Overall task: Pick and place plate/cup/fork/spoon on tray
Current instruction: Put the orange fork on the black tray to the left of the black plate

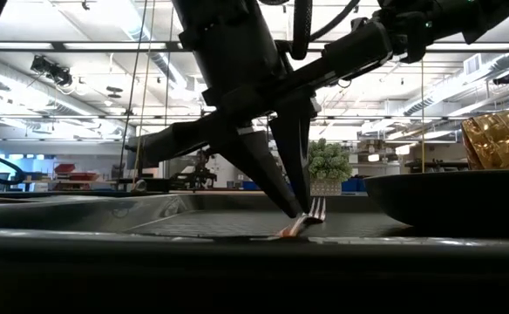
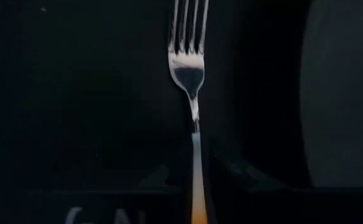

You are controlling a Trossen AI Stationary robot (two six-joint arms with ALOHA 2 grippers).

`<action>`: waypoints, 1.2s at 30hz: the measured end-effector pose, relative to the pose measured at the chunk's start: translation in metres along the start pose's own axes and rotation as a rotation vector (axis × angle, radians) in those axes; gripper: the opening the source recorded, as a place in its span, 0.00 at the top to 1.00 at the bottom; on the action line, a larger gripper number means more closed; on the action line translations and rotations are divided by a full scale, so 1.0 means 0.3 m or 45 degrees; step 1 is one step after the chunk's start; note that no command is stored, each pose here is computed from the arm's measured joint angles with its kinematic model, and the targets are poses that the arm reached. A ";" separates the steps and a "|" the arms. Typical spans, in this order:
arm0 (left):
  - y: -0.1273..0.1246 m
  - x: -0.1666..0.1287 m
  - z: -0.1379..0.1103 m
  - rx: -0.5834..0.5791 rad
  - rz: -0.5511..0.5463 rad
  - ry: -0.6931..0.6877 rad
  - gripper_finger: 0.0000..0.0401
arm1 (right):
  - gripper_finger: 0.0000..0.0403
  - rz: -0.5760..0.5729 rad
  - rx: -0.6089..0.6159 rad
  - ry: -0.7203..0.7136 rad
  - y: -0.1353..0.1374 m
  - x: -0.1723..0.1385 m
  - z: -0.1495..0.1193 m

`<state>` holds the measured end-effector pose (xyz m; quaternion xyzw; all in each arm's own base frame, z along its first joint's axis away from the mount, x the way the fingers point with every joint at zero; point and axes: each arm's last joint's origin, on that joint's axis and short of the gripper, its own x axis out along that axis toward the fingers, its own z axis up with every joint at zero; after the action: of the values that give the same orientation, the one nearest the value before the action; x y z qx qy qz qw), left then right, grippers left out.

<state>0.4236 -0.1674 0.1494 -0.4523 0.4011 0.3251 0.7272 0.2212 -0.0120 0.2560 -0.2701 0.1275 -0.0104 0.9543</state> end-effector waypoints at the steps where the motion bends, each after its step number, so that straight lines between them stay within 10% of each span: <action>1: 0.000 0.001 0.002 0.013 0.000 0.024 0.87 | 0.77 0.001 0.000 0.000 0.000 0.000 0.000; 13: 0.001 0.006 0.012 0.379 -0.021 0.133 0.87 | 0.77 0.011 0.004 -0.007 0.001 0.000 0.001; 36: 0.002 0.008 0.023 0.028 0.002 0.074 0.88 | 0.77 0.020 0.010 -0.016 0.002 0.000 0.002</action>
<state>0.4263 -0.1605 0.1488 -0.4533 0.4261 0.3081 0.7198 0.2213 -0.0113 0.2562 -0.2654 0.1237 -0.0018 0.9562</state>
